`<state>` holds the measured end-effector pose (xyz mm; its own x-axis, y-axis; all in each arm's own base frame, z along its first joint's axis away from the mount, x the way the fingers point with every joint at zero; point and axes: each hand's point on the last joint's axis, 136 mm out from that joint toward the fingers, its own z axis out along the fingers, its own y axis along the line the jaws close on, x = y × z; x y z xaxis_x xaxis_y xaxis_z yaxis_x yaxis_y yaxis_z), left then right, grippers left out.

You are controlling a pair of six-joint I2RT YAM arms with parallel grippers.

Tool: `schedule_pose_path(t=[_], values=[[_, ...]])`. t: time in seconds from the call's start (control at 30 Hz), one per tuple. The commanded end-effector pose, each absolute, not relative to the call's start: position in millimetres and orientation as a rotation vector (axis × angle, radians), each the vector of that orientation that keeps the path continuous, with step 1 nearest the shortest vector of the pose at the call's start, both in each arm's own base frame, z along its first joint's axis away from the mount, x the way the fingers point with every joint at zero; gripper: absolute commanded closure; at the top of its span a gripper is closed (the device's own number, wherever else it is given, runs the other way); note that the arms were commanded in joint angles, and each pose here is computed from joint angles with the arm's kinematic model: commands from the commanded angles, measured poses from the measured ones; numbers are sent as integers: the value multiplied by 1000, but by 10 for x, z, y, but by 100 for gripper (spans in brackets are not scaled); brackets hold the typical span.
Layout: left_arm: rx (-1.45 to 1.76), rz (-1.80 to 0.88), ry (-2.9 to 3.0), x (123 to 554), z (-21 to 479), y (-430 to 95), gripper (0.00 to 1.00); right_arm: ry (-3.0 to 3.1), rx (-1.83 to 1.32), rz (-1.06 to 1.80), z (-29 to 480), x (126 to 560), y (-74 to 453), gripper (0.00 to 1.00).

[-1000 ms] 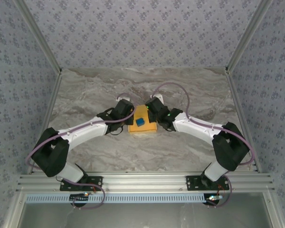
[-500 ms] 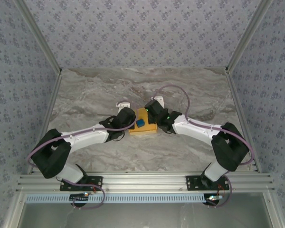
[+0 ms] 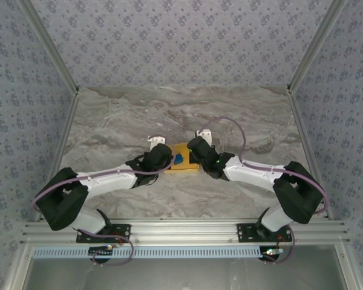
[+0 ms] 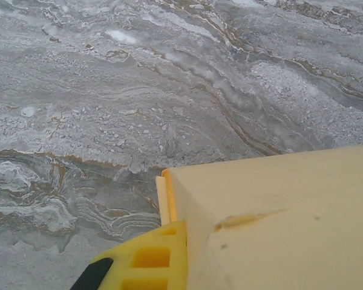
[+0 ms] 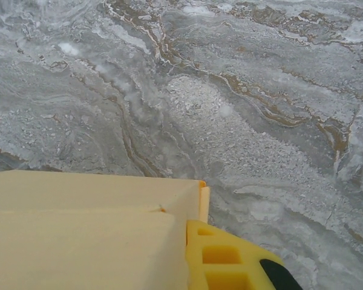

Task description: Fold the paper box

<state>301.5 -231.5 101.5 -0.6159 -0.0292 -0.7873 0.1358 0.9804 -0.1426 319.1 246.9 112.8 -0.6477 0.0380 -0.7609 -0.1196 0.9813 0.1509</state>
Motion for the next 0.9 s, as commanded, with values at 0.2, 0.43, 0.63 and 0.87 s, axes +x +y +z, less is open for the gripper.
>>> schedule_pose_path(t=[0.2, 0.43, 0.63, 0.87], values=[[12, -153, 2158, 3015, 1066, -2103, 99, 2239, 139, 189, 1138, 3119, 2263, 97], [29, -140, 2145, 2946, 1000, -2086, 99, 2217, 119, 150, 1089, 3046, 2214, 97], [52, -89, 2128, 2868, 954, -2030, 99, 2195, 88, 149, 1045, 2989, 2192, 97], [47, -52, 2115, 2821, 893, -1937, 99, 2188, 78, 134, 938, 2891, 2166, 95]])
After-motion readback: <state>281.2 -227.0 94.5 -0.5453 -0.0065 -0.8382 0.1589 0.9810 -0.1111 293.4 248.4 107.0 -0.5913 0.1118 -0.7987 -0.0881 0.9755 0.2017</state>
